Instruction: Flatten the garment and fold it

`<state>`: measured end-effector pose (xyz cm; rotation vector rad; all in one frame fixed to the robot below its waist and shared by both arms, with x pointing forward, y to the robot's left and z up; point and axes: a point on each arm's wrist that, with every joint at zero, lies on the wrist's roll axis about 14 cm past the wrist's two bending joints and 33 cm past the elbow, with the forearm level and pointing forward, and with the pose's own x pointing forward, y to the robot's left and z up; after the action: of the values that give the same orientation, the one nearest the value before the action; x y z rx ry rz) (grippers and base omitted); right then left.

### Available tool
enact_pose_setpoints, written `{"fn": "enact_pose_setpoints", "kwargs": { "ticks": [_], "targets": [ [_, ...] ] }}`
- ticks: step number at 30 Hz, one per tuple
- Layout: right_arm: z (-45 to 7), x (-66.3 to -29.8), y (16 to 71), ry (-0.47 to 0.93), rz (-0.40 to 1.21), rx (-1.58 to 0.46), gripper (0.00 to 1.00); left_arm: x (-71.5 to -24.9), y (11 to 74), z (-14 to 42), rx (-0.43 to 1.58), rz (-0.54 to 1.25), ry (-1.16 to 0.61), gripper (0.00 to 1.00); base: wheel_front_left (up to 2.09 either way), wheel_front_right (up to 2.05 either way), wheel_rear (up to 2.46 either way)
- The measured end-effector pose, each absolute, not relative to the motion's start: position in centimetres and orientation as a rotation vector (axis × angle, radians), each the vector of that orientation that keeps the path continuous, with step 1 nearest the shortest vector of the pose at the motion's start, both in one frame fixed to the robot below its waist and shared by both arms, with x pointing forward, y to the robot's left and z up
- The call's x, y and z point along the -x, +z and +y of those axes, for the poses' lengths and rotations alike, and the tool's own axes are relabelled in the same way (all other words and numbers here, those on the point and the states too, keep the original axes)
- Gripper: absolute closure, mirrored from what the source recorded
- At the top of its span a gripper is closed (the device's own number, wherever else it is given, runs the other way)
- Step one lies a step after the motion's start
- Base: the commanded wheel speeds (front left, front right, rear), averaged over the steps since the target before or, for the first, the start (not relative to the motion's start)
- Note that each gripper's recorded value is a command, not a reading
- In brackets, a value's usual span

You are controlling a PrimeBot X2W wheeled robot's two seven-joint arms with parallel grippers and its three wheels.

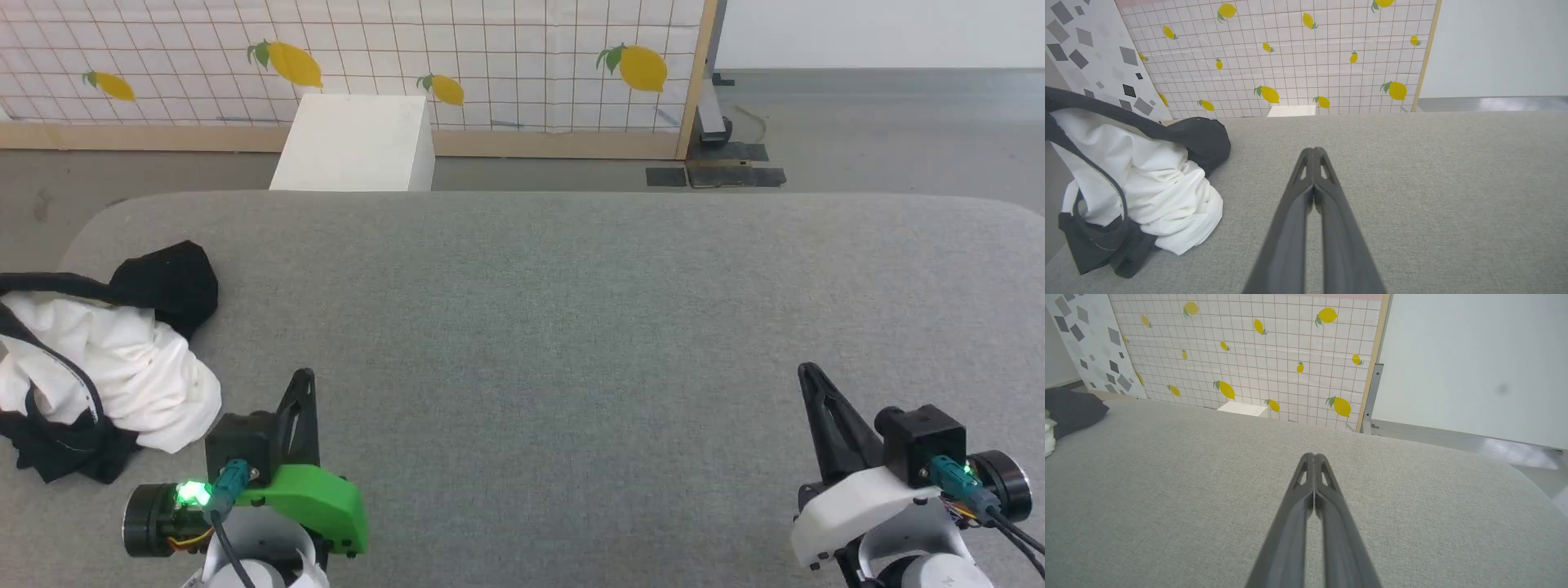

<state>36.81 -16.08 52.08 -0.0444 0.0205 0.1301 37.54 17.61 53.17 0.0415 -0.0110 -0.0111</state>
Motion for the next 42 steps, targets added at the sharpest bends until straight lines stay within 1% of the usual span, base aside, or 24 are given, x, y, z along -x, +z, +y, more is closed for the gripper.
{"fn": "enact_pose_setpoints", "kwargs": {
  "ticks": [17, 18, 34, 42],
  "targets": [
    [-16.1, -36.8, 52.1, 0.13, 0.02, 0.044, 1.0, -37.5, 53.2, 17.6, -0.041, -0.011, -0.011, 1.0, 0.0, 0.0, 0.0],
    [-16.1, -36.8, 52.1, 0.13, 0.021, 0.044, 0.0, -37.5, 53.2, 17.6, -0.041, -0.011, -0.012, 0.0, 0.0, 0.0, 0.0],
    [-16.0, -36.9, 51.9, 0.135, 0.019, 0.043, 0.0, -37.4, 52.7, 17.0, -0.027, -0.006, -0.028, 0.0, 0.0, 0.0, 0.0],
    [-15.1, -37.4, 51.9, 0.16, 0.011, 0.042, 0.0, -36.9, 52.4, 17.8, -0.019, -0.006, 0.003, 0.0, 0.0, 0.0, 0.0]
  ]
}}
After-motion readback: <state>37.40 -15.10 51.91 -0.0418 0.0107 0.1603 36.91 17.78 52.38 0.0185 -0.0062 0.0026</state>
